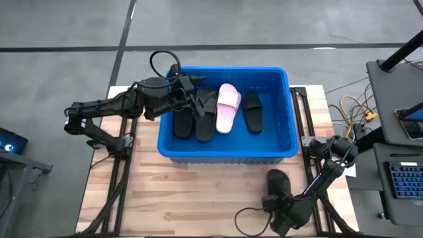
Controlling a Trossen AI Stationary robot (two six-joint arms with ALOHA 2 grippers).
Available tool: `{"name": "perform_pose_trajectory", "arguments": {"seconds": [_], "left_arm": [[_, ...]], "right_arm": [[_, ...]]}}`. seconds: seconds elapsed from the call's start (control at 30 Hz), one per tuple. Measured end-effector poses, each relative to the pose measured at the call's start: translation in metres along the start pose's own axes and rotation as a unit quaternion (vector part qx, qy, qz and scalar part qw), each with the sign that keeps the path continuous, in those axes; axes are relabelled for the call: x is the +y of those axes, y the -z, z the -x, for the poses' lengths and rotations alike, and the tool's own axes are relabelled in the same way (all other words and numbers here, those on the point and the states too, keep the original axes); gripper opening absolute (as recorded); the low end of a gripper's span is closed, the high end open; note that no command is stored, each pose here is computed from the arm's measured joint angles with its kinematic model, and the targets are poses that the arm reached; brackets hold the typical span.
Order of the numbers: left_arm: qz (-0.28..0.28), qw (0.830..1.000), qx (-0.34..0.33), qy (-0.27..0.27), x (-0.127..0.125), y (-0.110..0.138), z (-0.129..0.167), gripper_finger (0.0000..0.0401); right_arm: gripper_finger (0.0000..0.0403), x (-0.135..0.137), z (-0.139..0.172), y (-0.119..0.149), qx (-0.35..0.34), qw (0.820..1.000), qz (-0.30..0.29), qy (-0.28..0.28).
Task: Pick and place slides into bin
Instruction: Put the black slides into the blue bin
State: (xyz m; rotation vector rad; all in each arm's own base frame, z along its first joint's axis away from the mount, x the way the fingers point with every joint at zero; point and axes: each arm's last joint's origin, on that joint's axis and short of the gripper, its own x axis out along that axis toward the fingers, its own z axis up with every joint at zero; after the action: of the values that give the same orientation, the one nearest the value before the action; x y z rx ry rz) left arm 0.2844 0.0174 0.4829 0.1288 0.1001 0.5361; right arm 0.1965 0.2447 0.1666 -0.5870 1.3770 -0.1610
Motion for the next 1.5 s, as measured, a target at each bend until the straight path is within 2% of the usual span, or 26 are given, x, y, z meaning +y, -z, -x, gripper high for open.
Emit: {"name": "perform_pose_trajectory", "arguments": {"seconds": [0.13, 0.2, 0.47, 0.57, 0.7, 0.83, 1.0, 1.1, 1.23, 1.3, 1.5], "left_arm": [[0.001, 1.0, 0.0, 0.0, 0.0, 0.0, 0.0, 0.0251], [0.001, 1.0, -0.001, 0.0, 0.0, 0.0, 0.0, 0.0251], [0.001, 1.0, -0.001, 0.0, 0.0, 0.0, 0.0, 0.0251], [0.001, 1.0, -0.001, 0.0, 0.0, 0.0, 0.0, 0.0251], [0.001, 1.0, -0.001, 0.0, 0.0, 0.0, 0.0, 0.0251], [0.002, 1.0, -0.001, 0.0, 0.0, 0.0, 0.0, 0.0251], [0.002, 1.0, -0.002, 0.0, 0.0, 0.0, 0.0, 0.0251], [0.003, 1.0, -0.003, 0.0, 0.0, -0.001, 0.0, 0.0251], [0.003, 1.0, -0.003, 0.0, 0.0, -0.001, 0.0, 0.0251], [0.003, 1.0, -0.003, 0.0, 0.0, -0.001, 0.0, 0.0251], [0.004, 1.0, -0.004, 0.0, 0.0, -0.001, 0.0, 0.0251]], "right_arm": [[0.0047, -0.001, -0.006, 0.005, 0.008, 1.0, 0.007, 0.014], [0.0022, -0.001, -0.007, 0.006, 0.008, 1.0, 0.012, 0.018], [0.001, -0.006, 0.006, 0.002, 0.009, 1.0, -0.006, 0.01], [0.001, -0.016, 0.026, 0.002, 0.008, 1.0, -0.016, 0.011], [0.001, -0.035, 0.057, -0.001, -0.027, 0.999, -0.037, -0.007], [0.0009, -0.061, 0.097, 0.0, -0.08, 0.993, -0.073, -0.053], [0.0009, -0.104, 0.149, 0.008, -0.169, 0.966, -0.155, -0.117], [0.0009, -0.136, 0.175, 0.02, -0.24, 0.94, -0.211, -0.118], [0.0009, -0.176, 0.201, 0.042, -0.337, 0.9, -0.266, -0.073], [0.0009, -0.194, 0.206, 0.053, -0.369, 0.889, -0.27, -0.04], [0.0009, -0.241, 0.205, 0.084, -0.41, 0.853, -0.32, 0.05]]}}
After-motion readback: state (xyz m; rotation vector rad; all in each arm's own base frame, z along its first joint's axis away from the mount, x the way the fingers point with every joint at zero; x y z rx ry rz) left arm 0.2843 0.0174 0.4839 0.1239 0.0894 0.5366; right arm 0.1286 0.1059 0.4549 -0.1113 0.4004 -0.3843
